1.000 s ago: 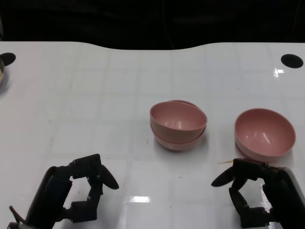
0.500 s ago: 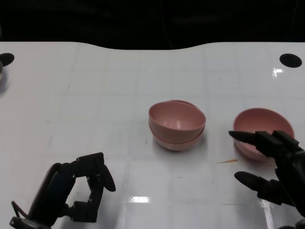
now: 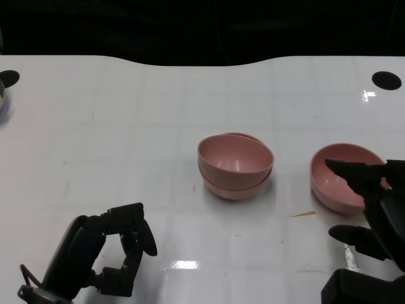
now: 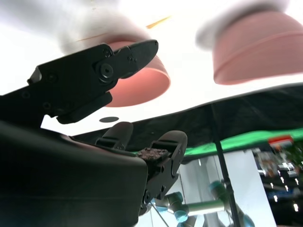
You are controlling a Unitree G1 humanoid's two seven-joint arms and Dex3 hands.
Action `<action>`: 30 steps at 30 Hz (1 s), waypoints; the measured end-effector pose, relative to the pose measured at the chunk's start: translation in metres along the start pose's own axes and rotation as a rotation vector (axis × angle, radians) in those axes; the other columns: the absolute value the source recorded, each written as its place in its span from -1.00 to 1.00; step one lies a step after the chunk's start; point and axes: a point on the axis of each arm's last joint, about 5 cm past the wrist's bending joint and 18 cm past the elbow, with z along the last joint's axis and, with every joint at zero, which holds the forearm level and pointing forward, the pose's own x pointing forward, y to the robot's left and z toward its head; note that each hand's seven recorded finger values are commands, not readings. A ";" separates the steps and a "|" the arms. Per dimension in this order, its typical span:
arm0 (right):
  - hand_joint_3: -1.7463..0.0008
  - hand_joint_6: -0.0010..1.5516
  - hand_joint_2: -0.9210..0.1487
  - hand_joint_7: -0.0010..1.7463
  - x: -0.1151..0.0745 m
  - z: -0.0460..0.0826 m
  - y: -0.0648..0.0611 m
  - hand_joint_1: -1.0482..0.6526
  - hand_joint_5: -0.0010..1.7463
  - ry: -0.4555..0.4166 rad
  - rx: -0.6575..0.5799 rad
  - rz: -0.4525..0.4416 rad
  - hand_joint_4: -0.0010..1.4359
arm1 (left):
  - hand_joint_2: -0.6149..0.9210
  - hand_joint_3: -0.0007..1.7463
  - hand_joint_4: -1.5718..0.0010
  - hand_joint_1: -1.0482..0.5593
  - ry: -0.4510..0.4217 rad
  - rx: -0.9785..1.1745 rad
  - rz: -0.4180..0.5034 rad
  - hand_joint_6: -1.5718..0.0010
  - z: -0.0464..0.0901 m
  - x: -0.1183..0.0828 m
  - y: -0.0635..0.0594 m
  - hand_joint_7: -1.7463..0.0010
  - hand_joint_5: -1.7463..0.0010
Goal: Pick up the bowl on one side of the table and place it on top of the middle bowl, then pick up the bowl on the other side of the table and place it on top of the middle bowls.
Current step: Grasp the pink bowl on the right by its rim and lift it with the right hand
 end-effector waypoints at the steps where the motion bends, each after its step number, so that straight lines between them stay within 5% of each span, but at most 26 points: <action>1: 1.00 -0.64 -0.79 -0.71 0.002 -0.001 0.001 -0.36 -0.13 0.005 -0.021 0.009 -0.90 | 0.14 0.77 -0.11 0.30 -0.002 0.001 -0.001 -0.04 0.000 0.000 0.000 -0.76 -1.00; 13: 0.99 -0.41 -0.90 -0.92 0.027 -0.013 0.025 -0.35 -0.47 0.045 -0.171 0.168 -0.60 | 0.16 0.74 -0.07 0.33 -0.001 0.002 -0.006 -0.03 0.000 0.001 -0.003 -0.76 -1.00; 20: 1.00 -0.03 -0.91 -0.95 0.042 -0.019 0.043 -0.16 -0.76 0.047 -0.221 0.205 -0.02 | 0.16 0.72 -0.07 0.33 -0.007 0.005 -0.003 -0.03 0.001 0.001 -0.002 -0.74 -0.99; 22: 1.00 0.32 -0.89 -0.88 0.045 -0.021 0.048 -0.02 -0.52 0.028 -0.220 0.195 0.45 | 0.17 0.72 -0.07 0.31 -0.006 0.005 -0.002 -0.03 0.001 0.001 -0.002 -0.74 -1.00; 25: 1.00 0.47 -0.87 -0.93 0.046 -0.024 0.053 0.02 -0.35 0.001 -0.201 0.174 0.54 | 0.17 0.71 -0.07 0.31 -0.006 0.005 -0.002 -0.03 0.001 0.001 -0.002 -0.74 -1.00; 26: 0.98 0.53 -0.90 -0.64 0.048 -0.024 0.054 0.07 0.28 -0.011 -0.195 0.163 0.41 | 0.17 0.71 -0.07 0.31 -0.006 0.005 -0.002 -0.03 0.001 0.000 -0.002 -0.74 -0.99; 27: 0.97 0.36 -0.93 -0.08 0.050 -0.024 0.054 0.11 0.71 -0.026 -0.191 0.153 0.32 | 0.17 0.71 -0.08 0.31 -0.006 0.006 -0.003 -0.03 0.001 0.000 -0.002 -0.74 -0.99; 28: 0.95 0.26 -0.96 0.23 0.052 -0.024 0.053 0.11 0.85 -0.041 -0.192 0.143 0.30 | 0.17 0.71 -0.08 0.31 -0.006 0.006 -0.003 -0.03 0.001 0.000 -0.002 -0.74 -0.99; 30: 0.94 0.14 -0.95 0.54 0.055 -0.024 0.051 0.09 0.97 -0.069 -0.200 0.120 0.29 | 0.17 0.71 -0.08 0.31 -0.005 0.006 -0.003 -0.03 0.001 0.000 -0.002 -0.75 -0.99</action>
